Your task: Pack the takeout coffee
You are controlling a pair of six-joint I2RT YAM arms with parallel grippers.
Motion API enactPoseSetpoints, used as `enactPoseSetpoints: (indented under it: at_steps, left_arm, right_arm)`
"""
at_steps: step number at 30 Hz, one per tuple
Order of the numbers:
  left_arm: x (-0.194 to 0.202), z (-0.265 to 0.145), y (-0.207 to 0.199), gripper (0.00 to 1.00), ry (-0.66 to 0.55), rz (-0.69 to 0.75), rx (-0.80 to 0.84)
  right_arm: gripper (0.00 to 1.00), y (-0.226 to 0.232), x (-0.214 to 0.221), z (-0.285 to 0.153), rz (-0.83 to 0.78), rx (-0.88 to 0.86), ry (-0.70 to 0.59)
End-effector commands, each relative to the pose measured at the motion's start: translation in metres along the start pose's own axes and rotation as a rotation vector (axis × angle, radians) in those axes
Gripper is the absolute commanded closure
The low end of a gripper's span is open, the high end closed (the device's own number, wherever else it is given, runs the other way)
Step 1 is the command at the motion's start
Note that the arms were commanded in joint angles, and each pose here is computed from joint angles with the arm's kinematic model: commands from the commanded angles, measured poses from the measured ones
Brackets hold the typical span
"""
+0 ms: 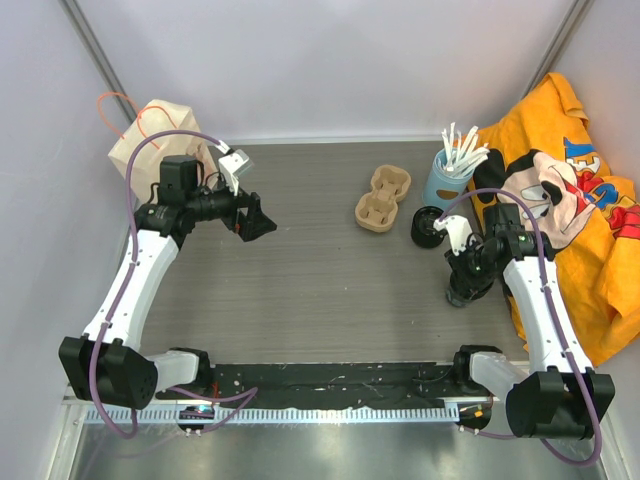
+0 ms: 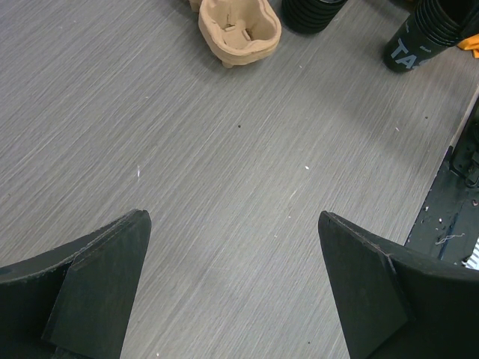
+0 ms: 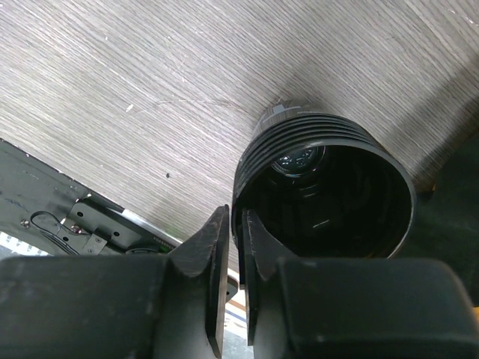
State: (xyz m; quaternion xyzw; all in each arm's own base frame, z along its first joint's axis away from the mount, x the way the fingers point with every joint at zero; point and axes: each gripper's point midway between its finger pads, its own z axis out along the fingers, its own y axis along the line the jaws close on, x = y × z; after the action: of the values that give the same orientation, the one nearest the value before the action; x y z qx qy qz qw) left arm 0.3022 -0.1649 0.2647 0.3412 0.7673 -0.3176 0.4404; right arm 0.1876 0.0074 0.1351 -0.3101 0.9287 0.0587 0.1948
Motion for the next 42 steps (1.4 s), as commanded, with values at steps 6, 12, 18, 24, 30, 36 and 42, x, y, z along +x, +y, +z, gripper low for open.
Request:
enactPoseSetpoints:
  at_steps: [6, 12, 18, 24, 30, 36, 42]
  left_arm:
    - [-0.008, 0.000, -0.004, 0.00, -0.022, 0.017, 0.023]
    - [-0.007, 0.000, -0.004, 0.00, -0.019, 0.016, 0.021]
    - [-0.007, 0.000, -0.004, 0.00, -0.019, 0.018, 0.019]
    - [-0.007, 0.000, -0.004, 0.00, -0.021, 0.017, 0.017]
    - [-0.007, 0.000, -0.004, 0.00, -0.021, 0.019, 0.017]
    - [-0.007, -0.001, -0.003, 0.00, -0.019, 0.017, 0.013]
    - [-0.008, -0.001, -0.003, 0.00, -0.022, 0.019, 0.012]
  right_arm:
    - [0.81, 0.003, -0.012, -0.012, -0.025, -0.013, -0.056]
    - [0.83, 0.005, -0.011, -0.011, -0.027, -0.023, -0.052]
    - [0.87, 0.004, -0.011, -0.011, -0.022, -0.023, -0.053]
    - [0.94, 0.004, -0.013, -0.011, -0.022, -0.026, -0.056]
    - [0.99, 0.001, -0.017, -0.016, -0.023, -0.011, -0.069]
    - [0.99, -0.003, -0.023, -0.022, -0.026, 0.012, -0.085]
    - [0.99, -0.013, -0.032, -0.035, -0.031, 0.067, -0.103]
